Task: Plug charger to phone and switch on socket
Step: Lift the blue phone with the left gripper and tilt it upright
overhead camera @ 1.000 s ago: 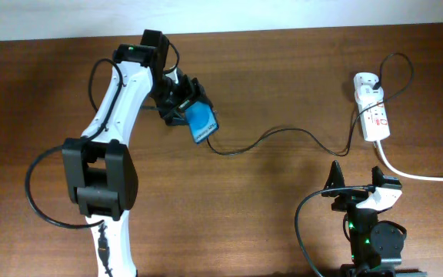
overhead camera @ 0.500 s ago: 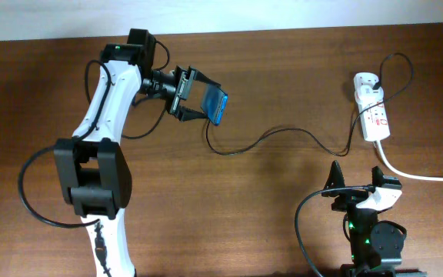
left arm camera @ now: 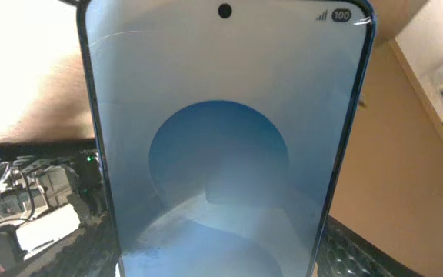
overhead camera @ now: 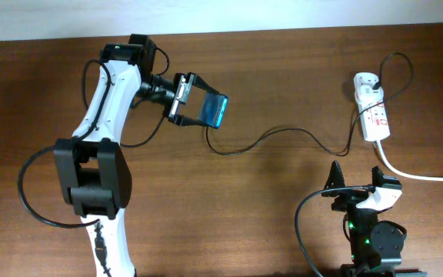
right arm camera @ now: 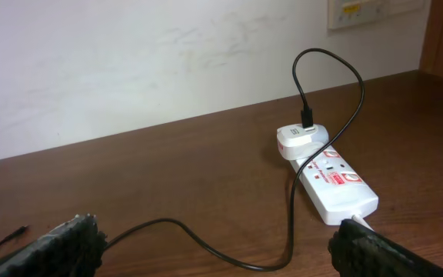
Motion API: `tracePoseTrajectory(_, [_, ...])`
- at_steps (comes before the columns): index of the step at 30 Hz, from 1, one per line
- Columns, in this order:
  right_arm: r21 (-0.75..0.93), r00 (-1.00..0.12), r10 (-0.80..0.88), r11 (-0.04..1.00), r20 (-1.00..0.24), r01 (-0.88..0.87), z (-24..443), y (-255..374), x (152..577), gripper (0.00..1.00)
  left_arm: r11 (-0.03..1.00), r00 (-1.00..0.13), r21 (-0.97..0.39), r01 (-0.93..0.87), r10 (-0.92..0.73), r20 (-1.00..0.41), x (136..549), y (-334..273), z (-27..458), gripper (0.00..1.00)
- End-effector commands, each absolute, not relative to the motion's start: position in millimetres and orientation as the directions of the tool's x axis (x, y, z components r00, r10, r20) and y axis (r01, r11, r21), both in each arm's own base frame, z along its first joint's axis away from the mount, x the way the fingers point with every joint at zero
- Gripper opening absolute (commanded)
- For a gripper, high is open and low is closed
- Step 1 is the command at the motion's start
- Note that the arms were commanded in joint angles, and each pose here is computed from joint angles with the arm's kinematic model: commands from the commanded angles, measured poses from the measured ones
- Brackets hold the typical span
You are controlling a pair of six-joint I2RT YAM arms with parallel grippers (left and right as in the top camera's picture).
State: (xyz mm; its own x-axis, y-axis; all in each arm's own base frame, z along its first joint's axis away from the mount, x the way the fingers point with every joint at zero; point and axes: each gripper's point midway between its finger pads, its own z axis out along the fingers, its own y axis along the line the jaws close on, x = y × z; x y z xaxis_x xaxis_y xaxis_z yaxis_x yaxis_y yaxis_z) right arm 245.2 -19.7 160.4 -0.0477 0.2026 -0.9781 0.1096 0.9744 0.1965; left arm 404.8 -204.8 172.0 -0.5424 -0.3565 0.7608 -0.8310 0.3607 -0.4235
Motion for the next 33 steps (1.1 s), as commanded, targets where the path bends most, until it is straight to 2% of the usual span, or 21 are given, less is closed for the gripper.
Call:
tracePoseTrajectory(1, [0.196, -0.055, 0.202, 0.975, -0.978, 0.102, 156.7, -17.7, 245.4, 0.98, 0.352, -0.531, -0.411, -0.841, -0.393, 0.751, 408.7, -200.9, 176.8, 0.0])
tracePoseTrajectory(20, [0.196, -0.055, 0.202, 0.975, -0.978, 0.102, 156.7, -17.7, 245.4, 0.98, 0.349, -0.515, -0.393, -0.851, -0.404, 0.756, 407.7, -200.1, 175.9, 0.0])
tracePoseTrajectory(25, [0.196, -0.055, 0.202, 0.975, -0.978, 0.102, 156.7, -17.7, 245.4, 0.99, 0.373, -0.481, -0.331, -0.867, -0.449, 0.753, 399.2, -193.8, 168.2, 0.0])
tracePoseTrajectory(33, [0.196, -0.055, 0.202, 0.975, -0.978, 0.102, 156.7, -17.7, 245.4, 0.98, 0.368, -0.465, -0.318, -0.874, -0.441, 0.767, 396.1, -194.8, 170.3, 0.0])
